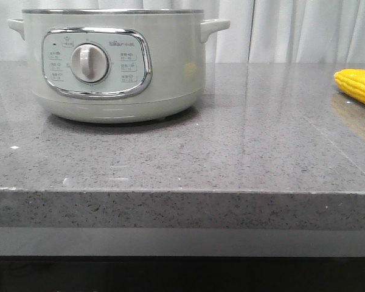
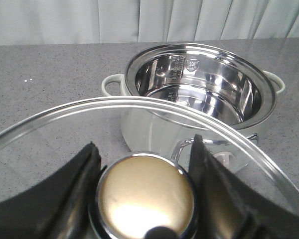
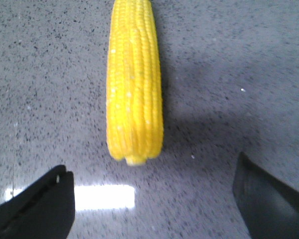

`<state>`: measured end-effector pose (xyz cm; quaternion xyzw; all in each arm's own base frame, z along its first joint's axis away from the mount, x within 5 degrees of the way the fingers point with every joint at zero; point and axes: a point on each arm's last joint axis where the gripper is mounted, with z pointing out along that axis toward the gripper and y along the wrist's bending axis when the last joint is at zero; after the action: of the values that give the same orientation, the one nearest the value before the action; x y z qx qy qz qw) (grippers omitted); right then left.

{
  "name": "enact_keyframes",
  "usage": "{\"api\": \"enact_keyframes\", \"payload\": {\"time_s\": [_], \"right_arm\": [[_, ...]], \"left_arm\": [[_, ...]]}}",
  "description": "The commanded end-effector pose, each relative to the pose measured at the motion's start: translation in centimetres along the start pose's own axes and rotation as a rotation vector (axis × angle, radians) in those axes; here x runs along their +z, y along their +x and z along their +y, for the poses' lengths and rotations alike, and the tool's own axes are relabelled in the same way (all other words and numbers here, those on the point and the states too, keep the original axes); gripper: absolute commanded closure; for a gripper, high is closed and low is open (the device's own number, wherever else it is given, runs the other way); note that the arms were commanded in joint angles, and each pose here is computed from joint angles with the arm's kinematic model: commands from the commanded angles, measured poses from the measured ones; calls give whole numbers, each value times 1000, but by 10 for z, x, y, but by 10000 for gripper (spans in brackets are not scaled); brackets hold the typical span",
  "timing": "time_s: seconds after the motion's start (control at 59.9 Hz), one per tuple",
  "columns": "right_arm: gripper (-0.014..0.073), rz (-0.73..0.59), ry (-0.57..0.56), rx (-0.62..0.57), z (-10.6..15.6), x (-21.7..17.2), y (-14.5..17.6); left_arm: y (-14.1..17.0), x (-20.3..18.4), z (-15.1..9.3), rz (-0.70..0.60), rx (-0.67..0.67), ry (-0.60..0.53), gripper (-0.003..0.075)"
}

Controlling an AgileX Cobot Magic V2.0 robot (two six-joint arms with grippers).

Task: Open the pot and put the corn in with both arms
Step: 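Lower the right gripper over the yellow corn cob and grasp it, then lift the corn with the right gripper and carry it over the pot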

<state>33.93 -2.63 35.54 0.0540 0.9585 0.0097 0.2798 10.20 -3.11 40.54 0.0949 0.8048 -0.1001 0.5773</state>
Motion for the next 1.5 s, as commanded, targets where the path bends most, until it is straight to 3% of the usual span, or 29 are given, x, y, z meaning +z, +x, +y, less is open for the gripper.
{"api": "enact_keyframes", "payload": {"time_s": [0.0,0.334,0.734,0.801,1.102,1.285,1.486], "right_arm": [[-59,-74,-16,1,0,-8,-16],[-59,-24,-32,-16,0,46,-31],[-55,20,-78,-19,5,82,-30],[-26,27,-78,-19,5,84,-30],[252,64,-78,-36,5,89,-27],[299,64,-80,-54,5,86,-27],[299,-24,-136,-55,16,46,-43]], "left_arm": [[-23,-9,-1,-181,-1,13,531],[-23,-9,-1,-181,-1,13,531],[-23,-9,-1,-181,-1,13,531],[-23,-9,-1,-181,-1,13,531],[-23,-9,-1,-181,-1,13,531],[-23,-9,-1,-181,-1,13,531],[-23,-9,-1,-181,-1,13,531]]}}
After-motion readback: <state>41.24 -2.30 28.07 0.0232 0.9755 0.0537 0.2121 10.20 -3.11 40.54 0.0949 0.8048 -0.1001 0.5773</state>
